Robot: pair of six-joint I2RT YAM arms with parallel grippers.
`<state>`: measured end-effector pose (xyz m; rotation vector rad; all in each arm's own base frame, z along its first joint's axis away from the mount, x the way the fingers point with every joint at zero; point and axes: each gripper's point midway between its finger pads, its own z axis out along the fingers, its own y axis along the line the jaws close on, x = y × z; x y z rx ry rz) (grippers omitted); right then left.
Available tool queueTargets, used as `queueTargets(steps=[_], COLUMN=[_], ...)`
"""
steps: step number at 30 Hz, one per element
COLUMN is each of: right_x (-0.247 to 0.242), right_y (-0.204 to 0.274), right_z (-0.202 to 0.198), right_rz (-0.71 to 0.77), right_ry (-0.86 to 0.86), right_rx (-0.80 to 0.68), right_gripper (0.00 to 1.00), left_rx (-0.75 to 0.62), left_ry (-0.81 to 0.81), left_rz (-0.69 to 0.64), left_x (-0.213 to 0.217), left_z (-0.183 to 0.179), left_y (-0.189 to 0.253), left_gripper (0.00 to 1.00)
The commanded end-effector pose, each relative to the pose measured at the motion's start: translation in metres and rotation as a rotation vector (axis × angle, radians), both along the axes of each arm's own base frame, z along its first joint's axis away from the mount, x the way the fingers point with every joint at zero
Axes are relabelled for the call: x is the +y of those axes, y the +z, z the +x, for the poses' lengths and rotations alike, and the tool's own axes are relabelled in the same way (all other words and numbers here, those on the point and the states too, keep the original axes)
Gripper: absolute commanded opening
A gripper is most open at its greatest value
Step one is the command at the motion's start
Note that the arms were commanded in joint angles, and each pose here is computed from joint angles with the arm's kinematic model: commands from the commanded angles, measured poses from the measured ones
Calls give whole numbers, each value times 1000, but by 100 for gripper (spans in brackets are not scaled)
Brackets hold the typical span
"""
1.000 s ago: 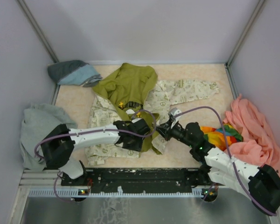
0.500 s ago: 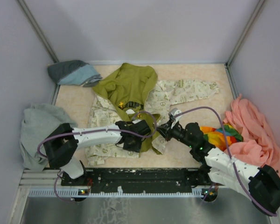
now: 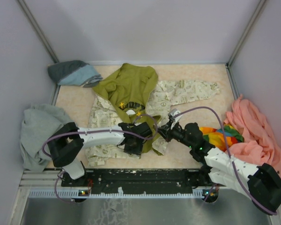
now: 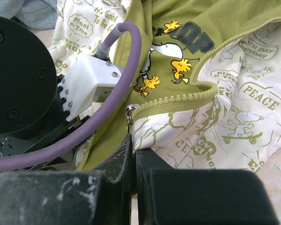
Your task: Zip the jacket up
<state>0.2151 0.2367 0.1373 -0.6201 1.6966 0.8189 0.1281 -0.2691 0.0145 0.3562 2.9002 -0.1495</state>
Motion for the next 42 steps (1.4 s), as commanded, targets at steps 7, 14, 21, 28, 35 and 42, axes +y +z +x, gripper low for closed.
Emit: queueTargets(steps=[7, 14, 21, 28, 35, 42], right_x=[0, -1, -1, 0, -4, -5], right_y=[16, 13, 11, 11, 8, 6], right_z=[13, 14, 15, 14, 17, 18], right_rz=[22, 14, 11, 10, -7, -15], right_ry=[-36, -43, -44, -38, -62, -73], right_rx=[-42, -33, -28, -25, -24, -25], right_gripper=[0, 0, 0, 0, 0, 0], left_rx=[91, 83, -12, -97, -137, -156], left_ry=[-35, -35, 13, 26, 55, 76], left_rz=[164, 195, 160, 110, 99, 19], left_x=[24, 31, 32, 31, 44, 40], left_z=[-27, -33, -19, -7, -2, 0], left_y=[-40, -50, -25, 15, 34, 46], left_gripper=[52, 32, 19, 15, 12, 0])
